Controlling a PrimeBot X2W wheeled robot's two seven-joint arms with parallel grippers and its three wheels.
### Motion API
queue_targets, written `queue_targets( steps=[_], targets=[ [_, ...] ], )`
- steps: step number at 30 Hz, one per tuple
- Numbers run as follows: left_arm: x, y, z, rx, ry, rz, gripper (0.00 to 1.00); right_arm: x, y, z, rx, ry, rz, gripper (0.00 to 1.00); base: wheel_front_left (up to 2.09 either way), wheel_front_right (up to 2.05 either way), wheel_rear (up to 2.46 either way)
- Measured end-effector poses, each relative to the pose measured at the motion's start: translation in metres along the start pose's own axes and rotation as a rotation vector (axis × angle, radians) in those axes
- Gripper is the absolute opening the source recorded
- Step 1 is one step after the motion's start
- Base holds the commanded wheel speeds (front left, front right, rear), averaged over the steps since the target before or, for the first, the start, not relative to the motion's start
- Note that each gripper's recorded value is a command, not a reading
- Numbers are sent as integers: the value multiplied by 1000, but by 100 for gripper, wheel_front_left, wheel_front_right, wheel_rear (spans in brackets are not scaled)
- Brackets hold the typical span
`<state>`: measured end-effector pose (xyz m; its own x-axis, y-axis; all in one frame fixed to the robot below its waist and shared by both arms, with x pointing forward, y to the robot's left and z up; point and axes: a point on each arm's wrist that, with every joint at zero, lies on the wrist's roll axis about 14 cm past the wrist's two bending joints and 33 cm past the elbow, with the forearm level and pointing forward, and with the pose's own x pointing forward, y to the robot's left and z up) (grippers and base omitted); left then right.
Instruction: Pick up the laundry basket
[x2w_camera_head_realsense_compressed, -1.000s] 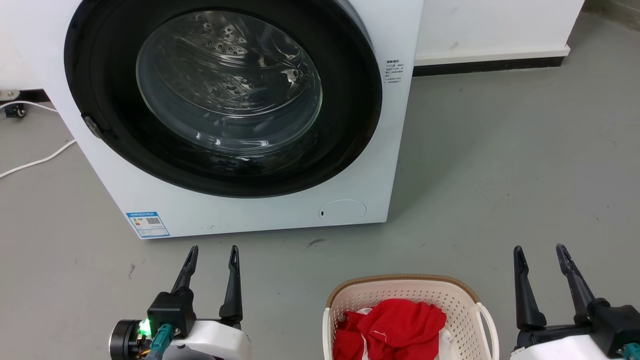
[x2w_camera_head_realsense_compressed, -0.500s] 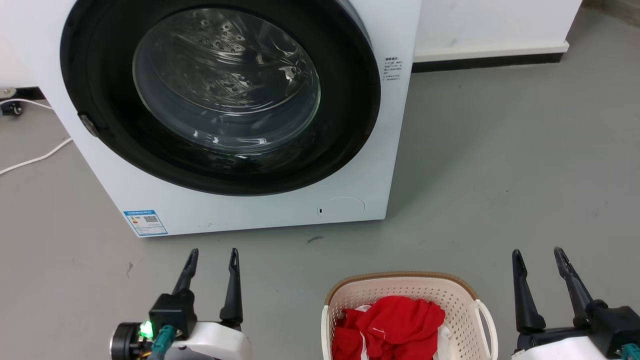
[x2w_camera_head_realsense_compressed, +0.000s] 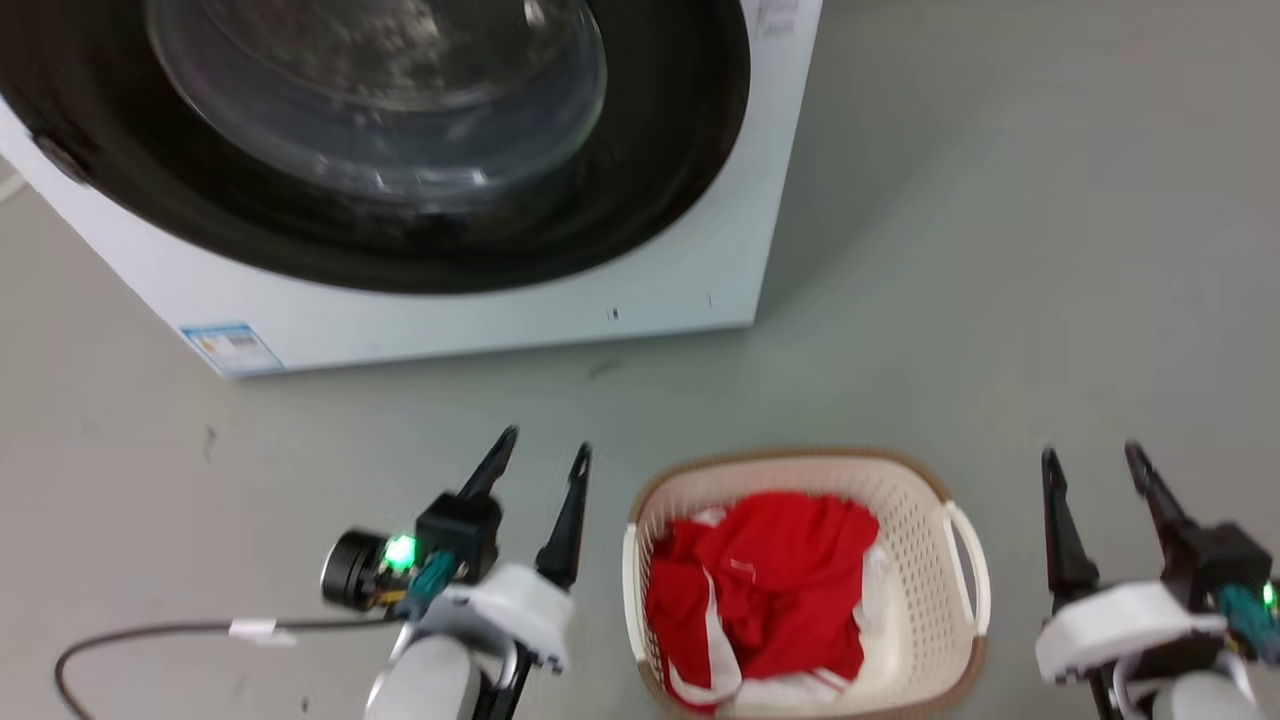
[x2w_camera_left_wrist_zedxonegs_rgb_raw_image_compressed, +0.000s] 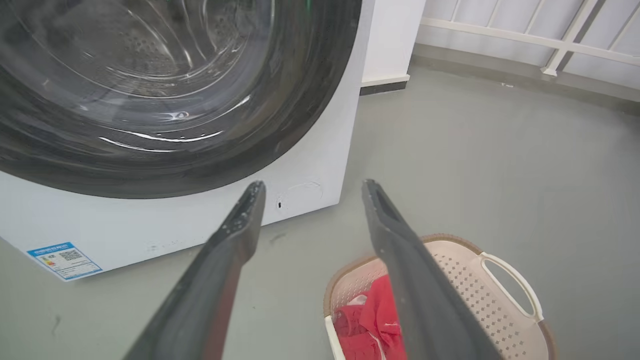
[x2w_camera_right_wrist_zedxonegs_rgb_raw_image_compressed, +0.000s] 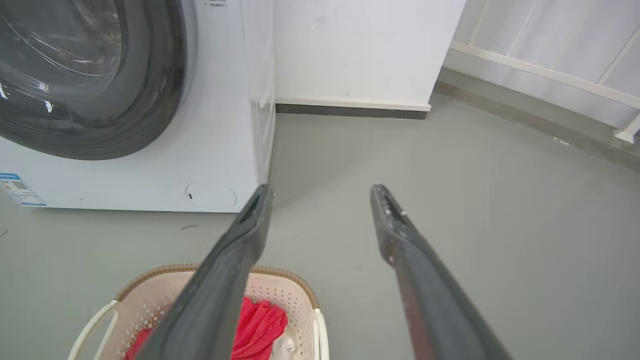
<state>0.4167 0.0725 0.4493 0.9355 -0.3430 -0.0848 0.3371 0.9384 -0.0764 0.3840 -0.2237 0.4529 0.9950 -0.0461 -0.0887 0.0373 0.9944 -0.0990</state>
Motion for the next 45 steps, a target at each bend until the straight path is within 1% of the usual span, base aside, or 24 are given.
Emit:
queue_targets(
  steps=[3, 7, 8, 15, 18, 21, 25, 33, 38, 44, 45],
  targets=[
    [22, -9, -18, -6, 49, -58, 100, 20, -3, -17, -25, 54, -5, 100, 0, 0, 0],
    [41, -13, -62, -16, 168, -108, 100, 37, -9, -55, -40, 163, -23, 100, 0, 0, 0],
    [52, -15, -96, -25, 256, -135, 100, 47, -12, -81, -56, 235, -29, 100, 0, 0, 0],
    [58, -14, -176, -52, 453, -169, 100, 52, -24, -152, -81, 434, -58, 100, 0, 0, 0],
    [53, -15, -208, -64, 532, -183, 100, 48, -23, -181, -91, 523, -49, 100, 0, 0, 0],
    [50, -17, -231, -72, 583, -202, 100, 49, -21, -203, -100, 581, -39, 100, 0, 0, 0],
    [43, -16, -257, -89, 640, -208, 100, 41, -19, -235, -97, 679, -31, 100, 0, 0, 0],
    [32, -19, -292, -102, 705, -232, 100, 36, -3, -281, -105, 811, 26, 100, 0, 0, 0],
    [29, -17, -307, -109, 727, -229, 100, 41, 9, -299, -110, 845, 66, 100, 0, 0, 0],
    [30, -15, -317, -107, 738, -231, 100, 43, 14, -309, -111, 865, 87, 100, 0, 0, 0],
    [31, -15, -317, -107, 736, -230, 100, 46, 16, -309, -114, 858, 93, 23, 0, 0, 0]
  ],
)
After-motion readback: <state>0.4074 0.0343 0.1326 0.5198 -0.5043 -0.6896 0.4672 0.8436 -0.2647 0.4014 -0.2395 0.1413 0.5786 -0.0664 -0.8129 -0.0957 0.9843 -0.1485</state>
